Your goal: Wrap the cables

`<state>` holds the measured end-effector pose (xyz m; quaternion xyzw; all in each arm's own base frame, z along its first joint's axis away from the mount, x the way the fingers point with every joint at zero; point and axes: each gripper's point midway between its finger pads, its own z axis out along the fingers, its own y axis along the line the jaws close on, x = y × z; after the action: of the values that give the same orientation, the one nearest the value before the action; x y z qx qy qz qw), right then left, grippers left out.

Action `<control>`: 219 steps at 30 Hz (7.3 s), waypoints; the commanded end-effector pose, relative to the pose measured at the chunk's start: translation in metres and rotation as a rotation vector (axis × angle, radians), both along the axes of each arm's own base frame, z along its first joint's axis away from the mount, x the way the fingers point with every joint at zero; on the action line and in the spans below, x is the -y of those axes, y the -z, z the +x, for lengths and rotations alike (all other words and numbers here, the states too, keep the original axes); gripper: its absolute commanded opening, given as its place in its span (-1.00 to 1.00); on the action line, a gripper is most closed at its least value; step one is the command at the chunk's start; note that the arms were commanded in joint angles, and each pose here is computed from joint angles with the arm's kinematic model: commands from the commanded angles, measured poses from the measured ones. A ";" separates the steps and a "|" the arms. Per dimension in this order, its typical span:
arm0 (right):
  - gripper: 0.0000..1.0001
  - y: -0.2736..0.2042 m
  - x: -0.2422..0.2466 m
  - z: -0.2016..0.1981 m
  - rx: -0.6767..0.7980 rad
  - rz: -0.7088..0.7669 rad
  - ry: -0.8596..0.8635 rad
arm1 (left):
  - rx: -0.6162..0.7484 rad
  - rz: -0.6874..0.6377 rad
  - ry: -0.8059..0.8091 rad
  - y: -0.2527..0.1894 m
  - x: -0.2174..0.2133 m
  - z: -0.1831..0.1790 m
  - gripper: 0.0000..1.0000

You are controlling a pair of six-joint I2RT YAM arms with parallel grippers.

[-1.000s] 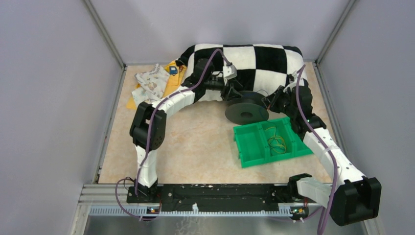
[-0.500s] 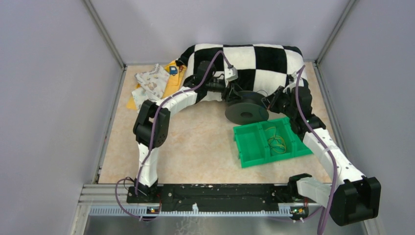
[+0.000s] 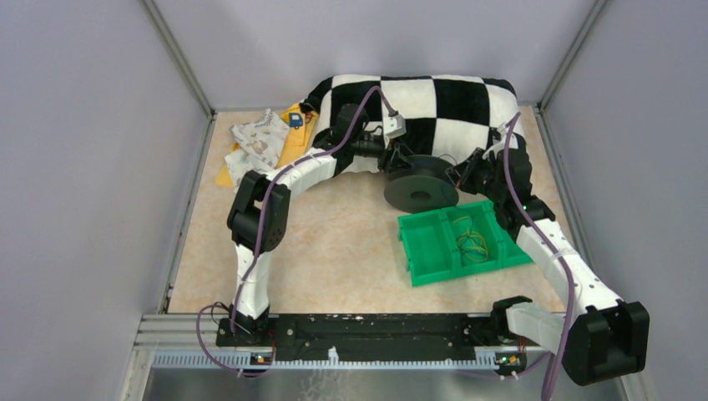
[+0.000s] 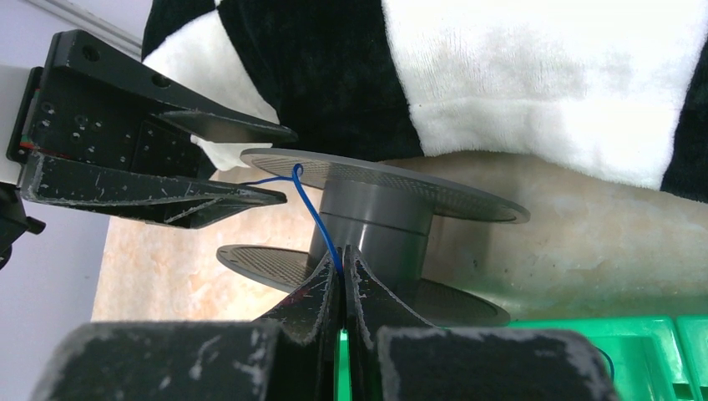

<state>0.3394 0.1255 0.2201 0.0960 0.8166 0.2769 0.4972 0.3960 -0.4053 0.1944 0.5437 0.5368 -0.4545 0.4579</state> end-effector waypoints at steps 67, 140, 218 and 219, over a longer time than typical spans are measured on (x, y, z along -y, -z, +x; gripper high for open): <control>-1.00 0.005 -0.004 0.000 0.032 0.032 -0.021 | 0.073 -0.036 -0.007 -0.020 -0.001 -0.010 0.10; -1.00 -0.017 0.017 0.022 0.116 -0.003 0.074 | 0.059 -0.064 0.041 -0.025 0.012 0.000 0.12; -1.00 -0.003 0.015 0.009 0.104 0.063 0.061 | 0.048 -0.058 0.030 -0.023 0.009 -0.001 0.19; -1.00 -0.003 0.015 0.009 0.103 0.066 0.060 | 0.048 -0.057 0.032 -0.023 0.009 -0.002 0.19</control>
<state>0.3475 0.1163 0.2088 0.1216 0.7932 0.2933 0.5197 0.3945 -0.4112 0.1966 0.5356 0.5388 -0.4664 0.4532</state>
